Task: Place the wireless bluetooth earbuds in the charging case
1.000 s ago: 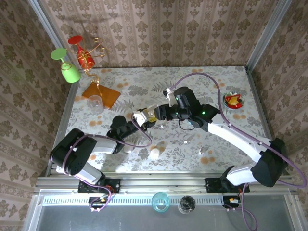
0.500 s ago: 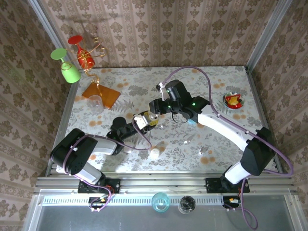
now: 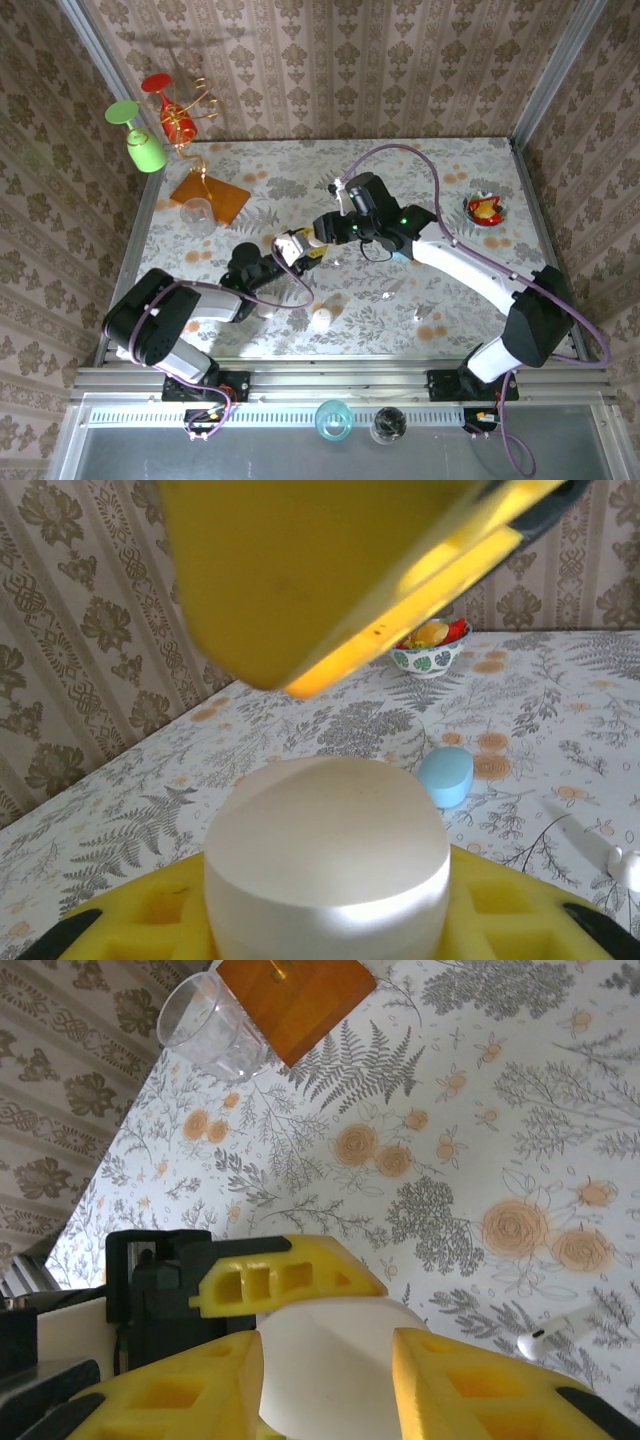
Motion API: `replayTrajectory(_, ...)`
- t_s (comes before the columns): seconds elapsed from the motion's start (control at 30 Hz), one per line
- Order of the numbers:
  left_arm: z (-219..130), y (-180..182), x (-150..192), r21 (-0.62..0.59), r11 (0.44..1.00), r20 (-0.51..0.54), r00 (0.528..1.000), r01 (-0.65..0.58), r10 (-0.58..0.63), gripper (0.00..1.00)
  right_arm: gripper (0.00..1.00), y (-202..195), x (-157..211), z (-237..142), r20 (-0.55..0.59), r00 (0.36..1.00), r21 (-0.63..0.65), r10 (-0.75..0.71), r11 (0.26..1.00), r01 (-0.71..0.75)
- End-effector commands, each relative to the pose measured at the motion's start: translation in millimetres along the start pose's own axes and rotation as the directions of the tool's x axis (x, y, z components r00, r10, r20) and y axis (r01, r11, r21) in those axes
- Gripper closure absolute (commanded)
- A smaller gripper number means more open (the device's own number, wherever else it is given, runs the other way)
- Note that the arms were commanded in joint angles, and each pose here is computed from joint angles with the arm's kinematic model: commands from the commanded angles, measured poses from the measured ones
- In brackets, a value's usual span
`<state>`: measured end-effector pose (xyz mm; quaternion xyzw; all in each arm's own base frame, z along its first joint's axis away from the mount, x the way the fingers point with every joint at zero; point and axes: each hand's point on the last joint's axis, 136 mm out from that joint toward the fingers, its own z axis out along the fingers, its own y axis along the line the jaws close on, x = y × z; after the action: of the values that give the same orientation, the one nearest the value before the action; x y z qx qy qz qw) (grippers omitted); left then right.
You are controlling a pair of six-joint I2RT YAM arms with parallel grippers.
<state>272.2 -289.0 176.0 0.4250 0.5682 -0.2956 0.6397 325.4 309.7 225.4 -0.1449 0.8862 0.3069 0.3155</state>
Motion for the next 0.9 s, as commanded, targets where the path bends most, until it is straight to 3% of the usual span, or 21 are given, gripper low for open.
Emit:
replayTrajectory(0.0,-3.1,3.9,-29.1,0.000,1.000,0.090,0.996,0.016,-0.016,0.68,0.55,7.3,-9.8,-23.6,0.053,0.998,-0.046,0.045,0.998,-0.043)
replayTrajectory(0.1,-4.6,1.0,-37.2,0.028,0.998,0.112,0.992,0.047,-0.050,0.67,0.50,6.8,-10.2,-30.9,0.058,0.989,-0.126,0.133,0.984,-0.125)
replayTrajectory(0.27,-5.0,0.4,-54.2,0.069,0.992,0.151,0.982,0.108,-0.118,0.66,0.41,9.7,-11.0,-39.3,0.017,0.948,-0.329,0.319,0.897,-0.296)
replayTrajectory(0.5,-4.9,4.3,-76.1,0.084,0.986,0.198,0.968,0.141,-0.155,0.67,0.37,12.9,-5.3,-35.4,-0.066,0.895,-0.466,0.440,0.780,-0.418)
replayTrajectory(0.63,-1.7,7.7,-82.1,0.085,0.985,0.210,0.964,0.150,-0.165,0.68,0.40,22.1,-5.6,-26.4,-0.139,0.864,-0.541,0.484,0.693,-0.476)
replayTrajectory(0.87,2.6,8.3,-83.2,0.092,0.985,0.211,0.964,0.148,-0.165,0.68,0.57,24.4,-2.9,-19.0,-0.177,0.846,-0.553,0.504,0.660,-0.509)
